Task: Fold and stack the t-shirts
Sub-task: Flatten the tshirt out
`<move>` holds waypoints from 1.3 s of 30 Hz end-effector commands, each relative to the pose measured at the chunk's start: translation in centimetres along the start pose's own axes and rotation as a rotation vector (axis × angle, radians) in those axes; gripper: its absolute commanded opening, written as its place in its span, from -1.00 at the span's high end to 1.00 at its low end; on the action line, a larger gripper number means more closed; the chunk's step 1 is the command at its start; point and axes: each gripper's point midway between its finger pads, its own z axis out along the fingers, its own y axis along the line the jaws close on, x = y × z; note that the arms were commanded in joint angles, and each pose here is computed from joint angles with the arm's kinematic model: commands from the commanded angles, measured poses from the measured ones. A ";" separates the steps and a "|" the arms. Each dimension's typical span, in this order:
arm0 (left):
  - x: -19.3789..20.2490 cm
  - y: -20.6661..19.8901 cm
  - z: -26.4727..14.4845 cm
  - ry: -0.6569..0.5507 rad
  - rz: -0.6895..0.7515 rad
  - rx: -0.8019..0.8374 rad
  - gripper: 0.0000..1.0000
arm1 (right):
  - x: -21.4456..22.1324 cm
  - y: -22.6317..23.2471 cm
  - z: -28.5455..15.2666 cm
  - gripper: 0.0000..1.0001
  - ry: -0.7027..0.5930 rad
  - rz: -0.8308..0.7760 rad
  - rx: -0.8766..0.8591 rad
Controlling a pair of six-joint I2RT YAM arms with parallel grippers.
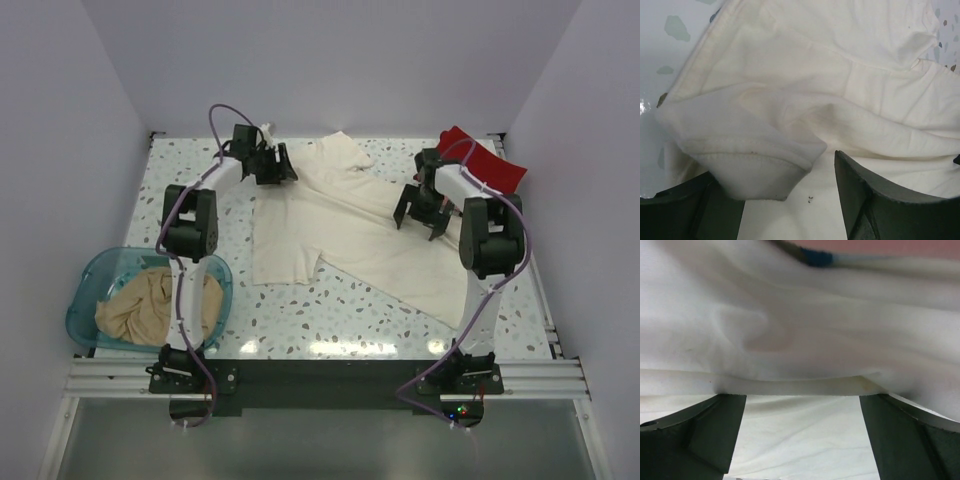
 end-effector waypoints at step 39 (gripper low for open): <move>20.2 -2.5 -18.7 0.229 0.002 -0.516 0.09 | -3.0 4.8 -8.4 -0.89 -0.088 -0.127 -0.326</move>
